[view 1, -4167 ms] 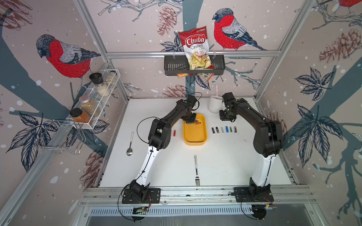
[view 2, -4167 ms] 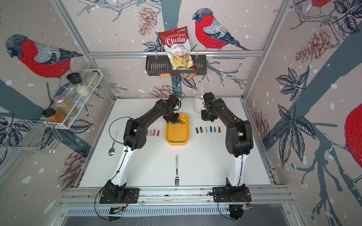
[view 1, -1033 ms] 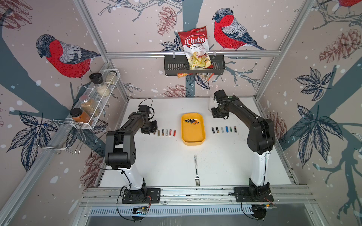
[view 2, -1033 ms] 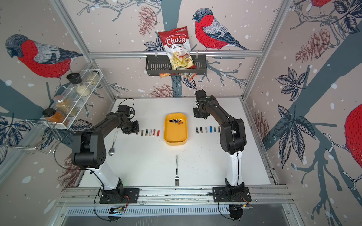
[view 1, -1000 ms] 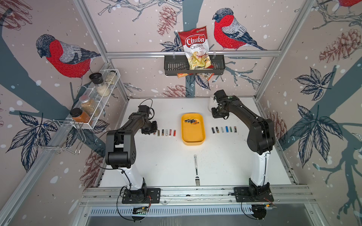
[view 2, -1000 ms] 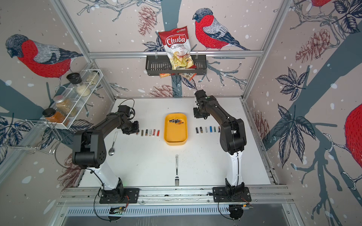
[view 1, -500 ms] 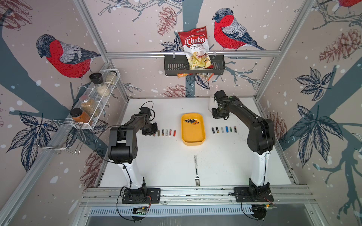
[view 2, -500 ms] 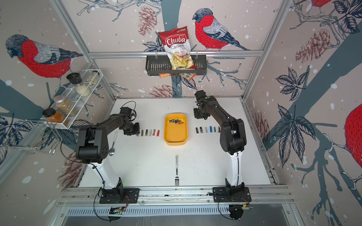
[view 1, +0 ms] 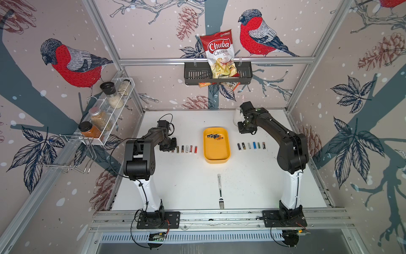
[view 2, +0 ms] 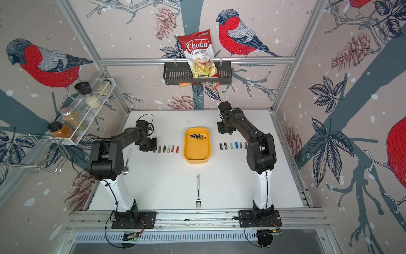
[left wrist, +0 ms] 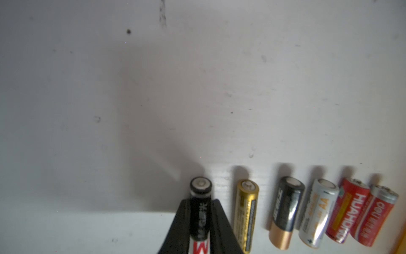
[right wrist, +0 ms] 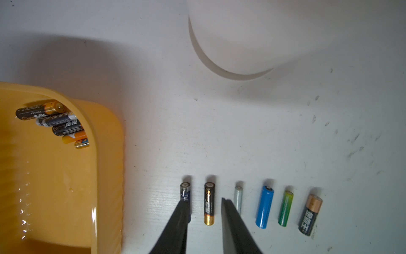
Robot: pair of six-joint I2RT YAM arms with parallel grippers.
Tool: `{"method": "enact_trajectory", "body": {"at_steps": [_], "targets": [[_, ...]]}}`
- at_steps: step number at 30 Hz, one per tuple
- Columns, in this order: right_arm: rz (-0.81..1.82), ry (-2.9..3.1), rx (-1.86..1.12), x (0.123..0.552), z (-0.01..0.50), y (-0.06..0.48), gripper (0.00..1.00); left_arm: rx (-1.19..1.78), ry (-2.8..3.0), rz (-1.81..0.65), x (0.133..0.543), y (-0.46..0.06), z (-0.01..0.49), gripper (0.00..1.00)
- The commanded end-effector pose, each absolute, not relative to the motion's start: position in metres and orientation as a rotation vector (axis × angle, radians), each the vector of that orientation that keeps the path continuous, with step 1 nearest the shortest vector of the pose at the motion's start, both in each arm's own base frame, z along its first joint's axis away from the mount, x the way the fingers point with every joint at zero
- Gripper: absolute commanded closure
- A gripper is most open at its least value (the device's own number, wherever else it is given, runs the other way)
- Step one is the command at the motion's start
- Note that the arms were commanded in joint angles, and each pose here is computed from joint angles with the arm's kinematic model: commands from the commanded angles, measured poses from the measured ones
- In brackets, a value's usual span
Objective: Take the batteries out of the storage box
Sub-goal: Place the battery at the center of the board.
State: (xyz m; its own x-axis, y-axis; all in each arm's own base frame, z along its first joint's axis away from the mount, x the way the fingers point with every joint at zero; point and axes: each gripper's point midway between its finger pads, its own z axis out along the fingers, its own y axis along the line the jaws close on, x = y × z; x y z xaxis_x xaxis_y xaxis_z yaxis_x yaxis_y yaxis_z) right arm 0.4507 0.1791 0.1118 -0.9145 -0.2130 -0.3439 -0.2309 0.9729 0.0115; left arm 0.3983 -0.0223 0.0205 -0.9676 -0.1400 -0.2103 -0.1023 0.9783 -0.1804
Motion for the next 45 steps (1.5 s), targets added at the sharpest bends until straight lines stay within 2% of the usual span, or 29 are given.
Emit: {"method": "enact_trajectory", "body": {"at_steps": [1, 45], "targets": [[0.055, 2.786, -0.329, 0.448, 0.110, 0.177, 0.68, -0.173, 2.905, -0.237, 0.398, -0.020, 0.018, 0.80], [0.060, 2.780, -0.326, 0.449, 0.113, 0.177, 0.68, -0.168, 2.894, -0.230, 0.400, -0.020, 0.031, 0.69]]}}
